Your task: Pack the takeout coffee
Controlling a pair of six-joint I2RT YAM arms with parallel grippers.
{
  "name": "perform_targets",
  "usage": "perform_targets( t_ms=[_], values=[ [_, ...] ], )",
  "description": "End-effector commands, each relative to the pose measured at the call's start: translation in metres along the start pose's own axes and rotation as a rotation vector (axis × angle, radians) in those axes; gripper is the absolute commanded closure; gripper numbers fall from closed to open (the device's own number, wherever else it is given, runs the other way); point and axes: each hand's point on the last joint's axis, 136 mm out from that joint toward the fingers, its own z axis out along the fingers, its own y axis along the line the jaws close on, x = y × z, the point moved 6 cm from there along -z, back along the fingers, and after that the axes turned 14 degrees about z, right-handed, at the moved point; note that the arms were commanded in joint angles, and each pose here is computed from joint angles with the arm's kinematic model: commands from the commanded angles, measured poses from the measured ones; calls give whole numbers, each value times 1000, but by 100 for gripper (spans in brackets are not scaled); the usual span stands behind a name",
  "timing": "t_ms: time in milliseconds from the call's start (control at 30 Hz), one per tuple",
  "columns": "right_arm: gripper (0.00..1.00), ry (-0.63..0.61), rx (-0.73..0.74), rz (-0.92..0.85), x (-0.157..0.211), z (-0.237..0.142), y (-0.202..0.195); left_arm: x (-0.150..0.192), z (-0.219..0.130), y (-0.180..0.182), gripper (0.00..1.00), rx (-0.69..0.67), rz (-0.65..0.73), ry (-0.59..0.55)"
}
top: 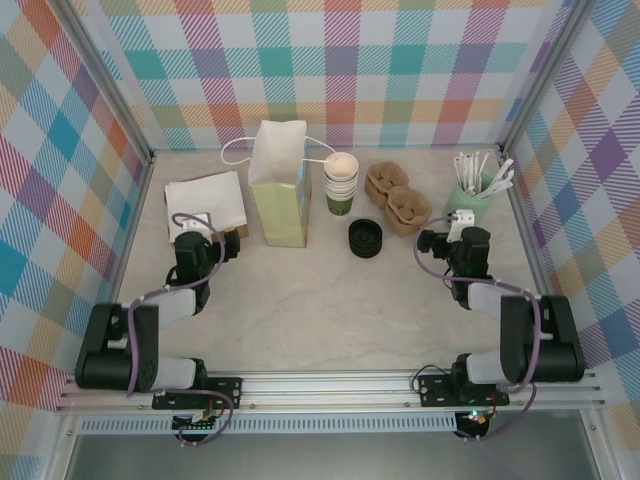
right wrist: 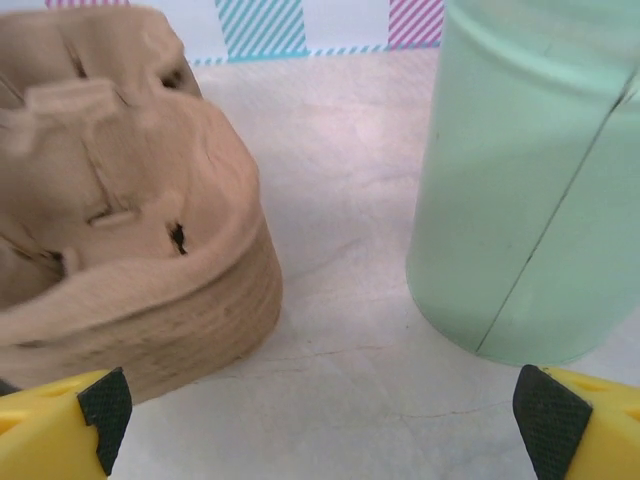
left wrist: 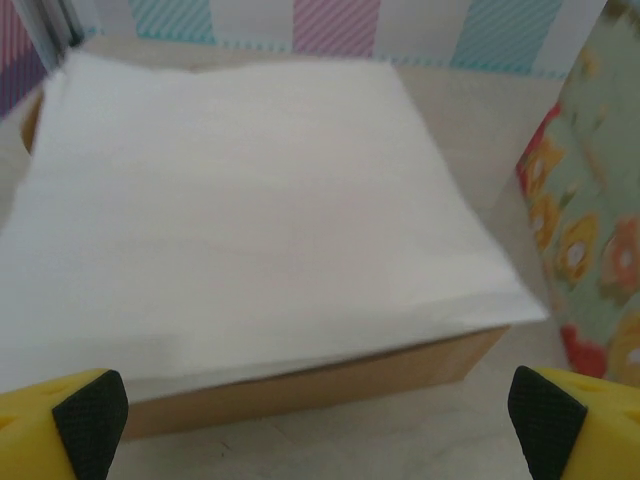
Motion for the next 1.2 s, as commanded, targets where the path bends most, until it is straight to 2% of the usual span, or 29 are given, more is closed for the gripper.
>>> perform_targets(
  t_ms=[0,133,233,467,667,867,1000,1167],
  values=[
    [0,96,0,51,0,-13,4,-17,-17,-5,0,56,-58,20],
    [0,169,3,121,-2,-33,9,-35,-36,-11,0,136,-191,95],
    [0,227,5,191,-13,-52,17,-46,-48,-21,0,254,-262,146],
    [0,366,-39,383,-34,-85,41,-57,-66,-51,7,523,-356,230],
    [0,471,-85,465,-47,-89,62,-55,-64,-90,14,707,-384,295],
    [3,519,-105,527,-68,-80,83,-59,-41,-111,20,704,-431,287],
    [4,553,-107,537,-82,-65,101,-60,-22,-108,25,613,-465,286],
    [5,558,-124,510,-99,-39,126,-60,-6,-104,26,527,-462,288]
  ],
)
